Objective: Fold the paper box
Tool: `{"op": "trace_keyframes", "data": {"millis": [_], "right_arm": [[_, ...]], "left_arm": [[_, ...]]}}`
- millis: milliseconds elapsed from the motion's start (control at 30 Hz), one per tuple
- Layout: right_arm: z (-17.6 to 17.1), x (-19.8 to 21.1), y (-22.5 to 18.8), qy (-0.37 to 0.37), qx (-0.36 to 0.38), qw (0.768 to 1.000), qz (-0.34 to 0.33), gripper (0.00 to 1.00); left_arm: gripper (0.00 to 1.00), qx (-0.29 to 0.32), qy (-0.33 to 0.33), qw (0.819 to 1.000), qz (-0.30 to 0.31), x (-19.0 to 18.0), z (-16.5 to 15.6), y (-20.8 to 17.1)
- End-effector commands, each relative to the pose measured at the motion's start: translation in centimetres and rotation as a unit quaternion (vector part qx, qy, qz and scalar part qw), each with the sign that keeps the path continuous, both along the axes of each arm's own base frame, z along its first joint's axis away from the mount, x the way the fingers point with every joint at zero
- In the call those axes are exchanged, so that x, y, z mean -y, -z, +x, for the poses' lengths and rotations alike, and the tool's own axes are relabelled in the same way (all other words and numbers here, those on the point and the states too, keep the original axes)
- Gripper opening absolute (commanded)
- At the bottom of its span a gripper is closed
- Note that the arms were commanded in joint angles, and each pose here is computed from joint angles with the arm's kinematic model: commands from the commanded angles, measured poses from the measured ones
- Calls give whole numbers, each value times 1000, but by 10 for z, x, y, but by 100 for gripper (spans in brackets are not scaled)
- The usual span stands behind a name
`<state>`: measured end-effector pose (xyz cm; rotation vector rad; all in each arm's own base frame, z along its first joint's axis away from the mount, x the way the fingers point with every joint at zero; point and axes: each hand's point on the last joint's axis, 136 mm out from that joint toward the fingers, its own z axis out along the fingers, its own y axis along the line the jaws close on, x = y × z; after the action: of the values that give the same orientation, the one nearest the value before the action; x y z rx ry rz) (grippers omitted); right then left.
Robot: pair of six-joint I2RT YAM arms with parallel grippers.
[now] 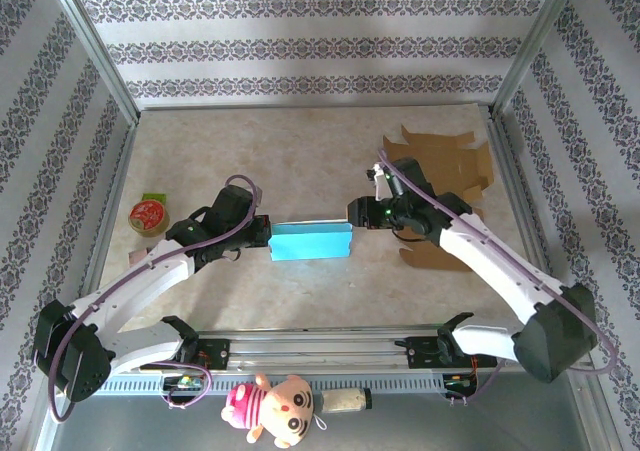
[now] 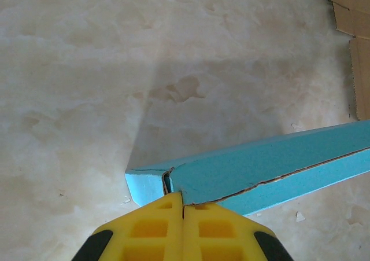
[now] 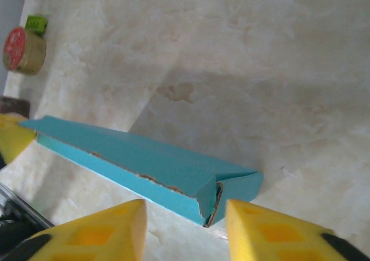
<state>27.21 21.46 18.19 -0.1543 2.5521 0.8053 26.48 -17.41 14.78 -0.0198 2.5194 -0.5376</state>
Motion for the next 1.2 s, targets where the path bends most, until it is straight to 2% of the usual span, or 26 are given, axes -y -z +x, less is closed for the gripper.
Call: {"op": "trace_keyframes", "data": {"millis": [0,233,500,733,900,1167], "right_arm": [[5,-4,6,22,-21,1000,9,35],[1,-4,25,17,-33,999,-5,24],[-11,-3,46,-2,-42,998,-35,17],[-17,6,56,-8,-26,997,-72,12],[-17,5,55,-11,-21,997,-74,12],[-15,1,54,-14,-20,997,-73,13]], "left_arm": [[0,-89,21,994,56,-11,-34,42],[0,-88,27,994,60,-10,-33,41],[0,-77,40,994,63,-6,-34,39],[22,-53,39,996,66,-8,-33,26],[34,-18,21,998,50,-12,-29,4],[37,36,13,999,-28,0,-26,-24]]}}
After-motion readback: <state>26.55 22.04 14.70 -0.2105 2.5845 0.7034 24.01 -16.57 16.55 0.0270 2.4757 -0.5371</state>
